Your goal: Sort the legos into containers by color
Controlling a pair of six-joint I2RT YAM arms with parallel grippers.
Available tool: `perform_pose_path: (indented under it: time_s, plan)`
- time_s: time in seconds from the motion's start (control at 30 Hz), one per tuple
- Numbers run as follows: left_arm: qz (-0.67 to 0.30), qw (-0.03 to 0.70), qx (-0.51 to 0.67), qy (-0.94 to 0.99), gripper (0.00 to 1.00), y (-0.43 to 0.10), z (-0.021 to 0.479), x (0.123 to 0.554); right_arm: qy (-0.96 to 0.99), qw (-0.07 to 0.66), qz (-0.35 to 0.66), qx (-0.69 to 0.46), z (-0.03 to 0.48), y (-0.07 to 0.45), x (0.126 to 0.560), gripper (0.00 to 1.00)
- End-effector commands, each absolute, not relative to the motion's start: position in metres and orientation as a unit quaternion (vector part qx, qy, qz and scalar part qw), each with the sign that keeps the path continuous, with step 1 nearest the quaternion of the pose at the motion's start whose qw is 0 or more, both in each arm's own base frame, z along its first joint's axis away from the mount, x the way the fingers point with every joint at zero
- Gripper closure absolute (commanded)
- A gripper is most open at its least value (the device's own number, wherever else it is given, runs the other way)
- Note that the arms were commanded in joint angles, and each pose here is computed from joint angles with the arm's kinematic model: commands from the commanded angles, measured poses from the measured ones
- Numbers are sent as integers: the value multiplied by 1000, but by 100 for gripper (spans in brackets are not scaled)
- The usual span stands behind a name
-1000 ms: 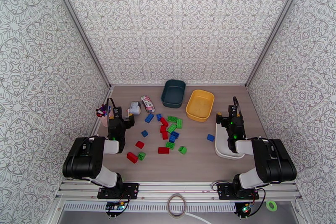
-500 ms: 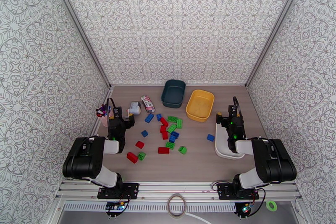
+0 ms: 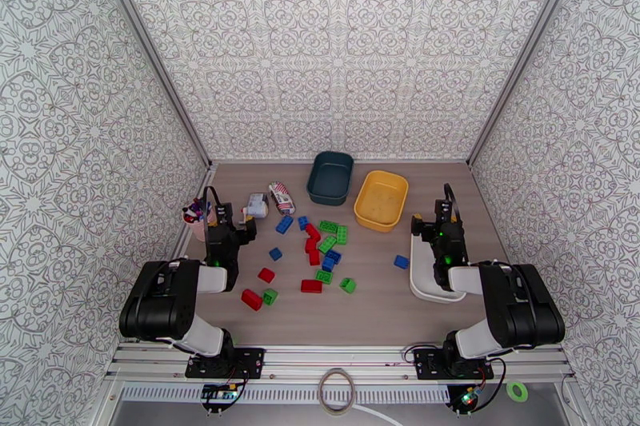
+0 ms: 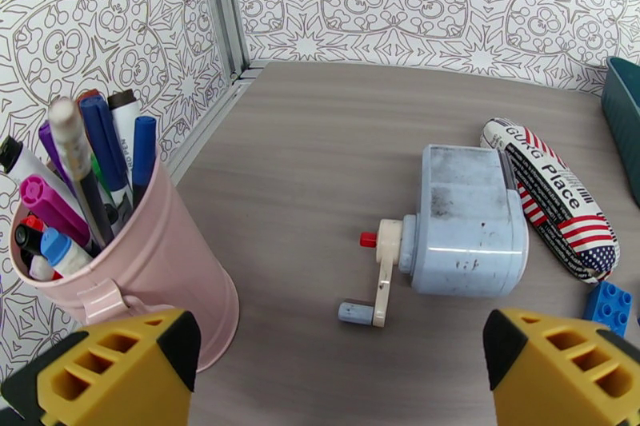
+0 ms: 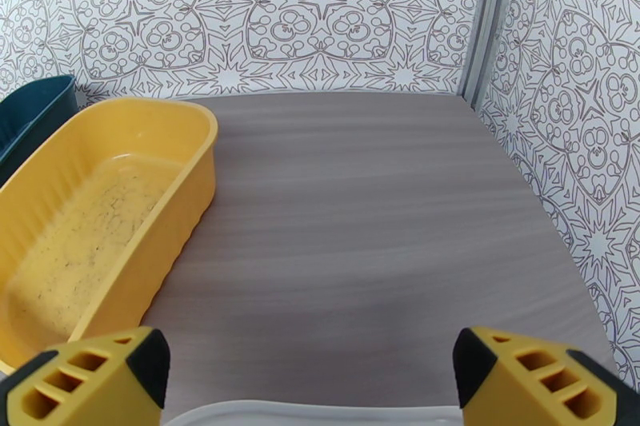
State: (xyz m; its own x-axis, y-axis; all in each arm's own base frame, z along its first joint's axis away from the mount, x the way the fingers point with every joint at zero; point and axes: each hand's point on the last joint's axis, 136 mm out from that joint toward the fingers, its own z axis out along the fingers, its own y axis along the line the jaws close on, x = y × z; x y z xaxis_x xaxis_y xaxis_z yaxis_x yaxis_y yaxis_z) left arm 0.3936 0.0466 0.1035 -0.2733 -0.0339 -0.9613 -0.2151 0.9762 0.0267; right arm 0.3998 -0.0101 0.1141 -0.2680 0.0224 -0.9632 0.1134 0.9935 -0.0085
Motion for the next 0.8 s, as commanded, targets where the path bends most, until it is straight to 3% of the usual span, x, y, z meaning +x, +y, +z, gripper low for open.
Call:
perform_pose_path:
  time_s: [0.0,0.33,0.63,0.77]
  plan:
    - [69,606,-71,789,1,45,113,399,790,610,-40,45,118,-10,399,1]
    - [72,607,-75,788,1,47,116,398,787,613,-47,59,121,-15,398,1]
    - [101,640,-20,762,1,8,182,373,775,610,-90,139,178,-43,375,1]
    - [86,646,-3,759,1,-15,215,356,804,554,-105,189,204,-56,352,1]
